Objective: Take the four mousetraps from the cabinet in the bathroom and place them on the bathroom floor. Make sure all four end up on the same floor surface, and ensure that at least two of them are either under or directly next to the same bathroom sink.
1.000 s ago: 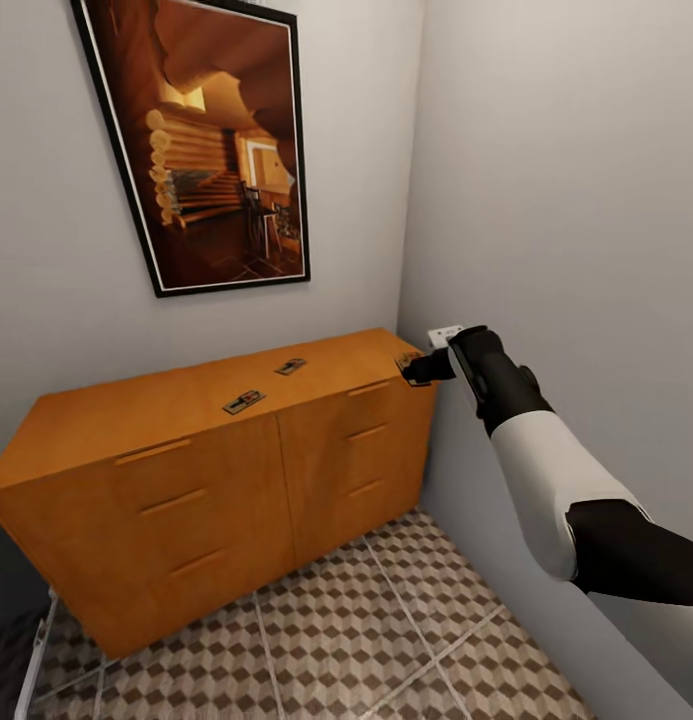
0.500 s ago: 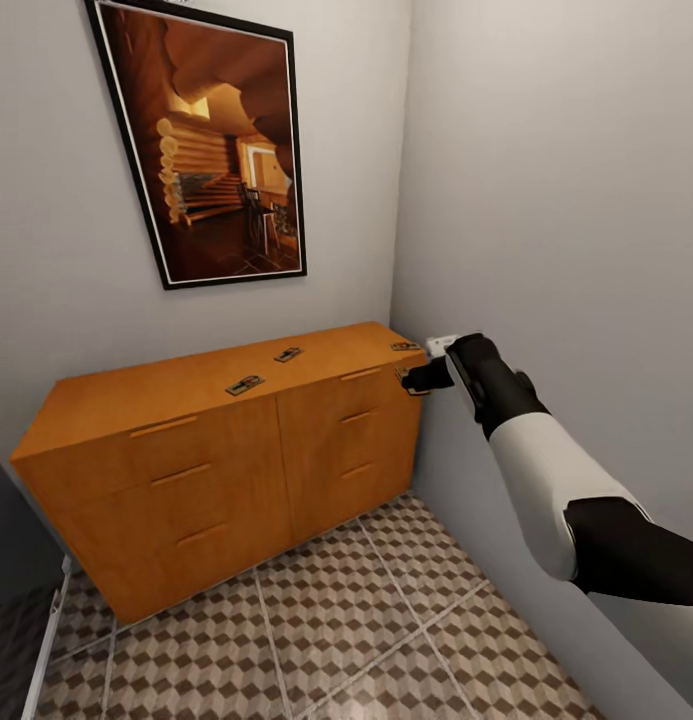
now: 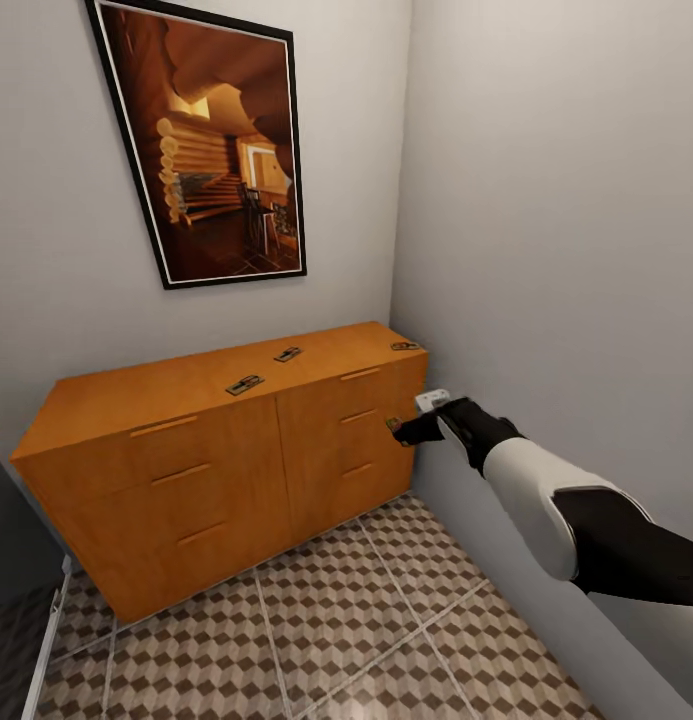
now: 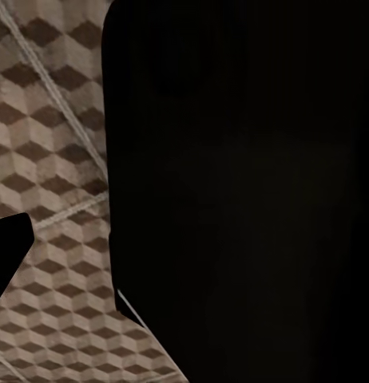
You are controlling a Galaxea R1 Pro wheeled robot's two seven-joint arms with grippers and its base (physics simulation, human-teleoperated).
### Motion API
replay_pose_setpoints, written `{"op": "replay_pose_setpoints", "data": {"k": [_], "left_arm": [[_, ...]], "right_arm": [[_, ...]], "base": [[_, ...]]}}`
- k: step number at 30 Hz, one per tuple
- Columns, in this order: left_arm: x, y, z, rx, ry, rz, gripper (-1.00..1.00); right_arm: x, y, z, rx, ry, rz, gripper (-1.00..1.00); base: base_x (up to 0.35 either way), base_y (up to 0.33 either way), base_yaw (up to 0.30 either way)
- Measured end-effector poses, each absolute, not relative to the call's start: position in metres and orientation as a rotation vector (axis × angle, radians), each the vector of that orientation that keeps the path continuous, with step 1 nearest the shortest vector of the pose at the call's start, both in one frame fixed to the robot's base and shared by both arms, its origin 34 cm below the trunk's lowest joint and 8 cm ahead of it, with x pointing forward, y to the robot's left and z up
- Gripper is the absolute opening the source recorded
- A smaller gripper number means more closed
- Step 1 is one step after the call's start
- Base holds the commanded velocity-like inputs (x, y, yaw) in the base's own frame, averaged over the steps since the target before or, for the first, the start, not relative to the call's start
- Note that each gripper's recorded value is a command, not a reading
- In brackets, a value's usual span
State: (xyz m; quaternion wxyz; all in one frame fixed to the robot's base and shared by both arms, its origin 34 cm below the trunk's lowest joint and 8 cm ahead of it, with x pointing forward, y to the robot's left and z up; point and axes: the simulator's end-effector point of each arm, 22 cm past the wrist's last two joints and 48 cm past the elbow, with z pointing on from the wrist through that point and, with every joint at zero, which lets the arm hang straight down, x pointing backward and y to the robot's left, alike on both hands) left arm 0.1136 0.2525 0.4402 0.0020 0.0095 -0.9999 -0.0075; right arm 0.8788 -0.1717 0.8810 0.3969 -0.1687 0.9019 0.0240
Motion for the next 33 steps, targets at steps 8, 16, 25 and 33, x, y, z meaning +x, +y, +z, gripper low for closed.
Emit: {"op": "replay_pose_setpoints", "data": {"k": [8, 16, 25, 33], "left_arm": [[0.131, 0.253, 0.44, 0.031, -3.175, -0.025, 1.0], [0.159, 0.252, 0.44, 0.032, -3.231, -0.025, 1.0], [0.22, 0.253, 0.447, 0.034, -3.349, -0.03, 1.0], [0.335, 0.252, 0.486, 0.031, -3.441, -0.023, 1.0]], "right_arm": [[0.832, -0.159, 0.784, -0.491, 2.258, 0.133, -1.0], [0.717, -0.155, 0.651, -0.518, 2.286, 0.221, -1.0], [0.615, -0.186, 0.581, -0.503, 2.235, 0.219, -1.0], [0.569, -0.193, 0.559, -0.459, 2.218, 0.178, -1.0]], "base": [[0.0, 0.0, 0.0], [0.0, 0.0, 0.0], [0.0, 0.0, 0.0], [0.0, 0.0, 0.0]]}}
